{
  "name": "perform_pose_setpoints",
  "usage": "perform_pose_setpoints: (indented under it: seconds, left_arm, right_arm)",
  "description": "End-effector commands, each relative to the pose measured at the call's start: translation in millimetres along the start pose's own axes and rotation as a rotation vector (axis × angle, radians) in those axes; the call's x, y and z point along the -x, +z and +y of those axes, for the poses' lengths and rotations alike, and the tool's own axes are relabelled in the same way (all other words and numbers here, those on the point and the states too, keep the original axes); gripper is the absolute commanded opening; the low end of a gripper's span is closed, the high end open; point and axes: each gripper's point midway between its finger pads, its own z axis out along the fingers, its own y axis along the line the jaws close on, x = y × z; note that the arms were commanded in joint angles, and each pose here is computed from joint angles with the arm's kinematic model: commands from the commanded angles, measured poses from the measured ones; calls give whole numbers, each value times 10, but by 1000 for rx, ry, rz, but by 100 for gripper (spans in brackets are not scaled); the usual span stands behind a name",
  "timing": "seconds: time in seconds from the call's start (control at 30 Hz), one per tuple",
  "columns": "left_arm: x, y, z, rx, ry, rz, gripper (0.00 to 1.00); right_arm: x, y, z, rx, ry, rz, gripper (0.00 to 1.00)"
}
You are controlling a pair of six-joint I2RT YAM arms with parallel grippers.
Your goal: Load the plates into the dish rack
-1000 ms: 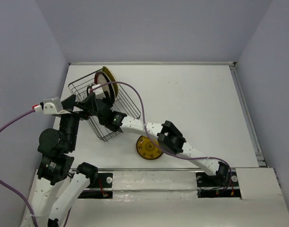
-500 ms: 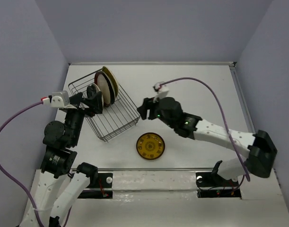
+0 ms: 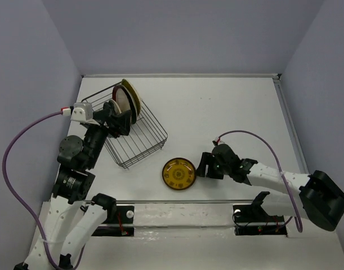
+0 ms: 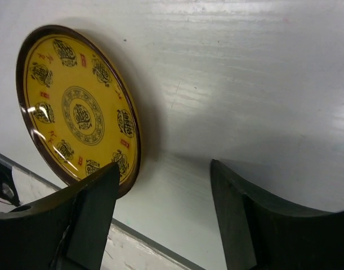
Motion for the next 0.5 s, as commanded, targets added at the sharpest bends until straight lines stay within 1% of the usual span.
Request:
perform_pose_setpoints:
  seconds: [0.0, 0.03, 0.07, 0.1, 0.17, 0.27, 0.3, 0.33, 0.37, 0.4, 0.47]
  left_arm:
    - [108, 3, -65, -31, -1, -40, 99]
    - [113, -9, -66, -31, 1, -42, 99]
    - [115, -15, -74, -34, 2, -41, 99]
    - [123, -24, -76, -35, 2, -42, 99]
    - [122, -37, -82, -37, 4, -41, 99]
    - [131, -62, -88, -41, 5, -47, 99]
    - [115, -66, -81, -40, 7, -44, 99]
    - [46, -75, -61, -33, 8, -19, 99]
    - [57, -90, -22, -11, 8, -26, 99]
    - [19, -93, 15, 4, 13, -18, 99]
    - [16, -130, 41, 14, 18, -24, 99]
  right_arm:
    - [-192, 143, 182, 111, 58, 108, 69]
    - [-159, 177, 243, 141, 52, 97, 67]
    - [-187, 192, 287, 167, 52, 114, 64]
    - [-198, 245, 308, 184, 57, 119, 60]
    - [-206, 289, 339, 197, 61, 130, 55]
    - [-194, 373, 385, 215, 70, 134, 45]
    - [-193, 416, 384, 212, 80, 135, 32]
    - [-193, 438, 377, 208, 87, 135, 26]
    - [-176, 459, 375, 202, 92, 128, 18]
    - [-174, 473, 362, 194, 93, 126, 7]
    - [-118, 424, 384, 203, 82, 97, 7]
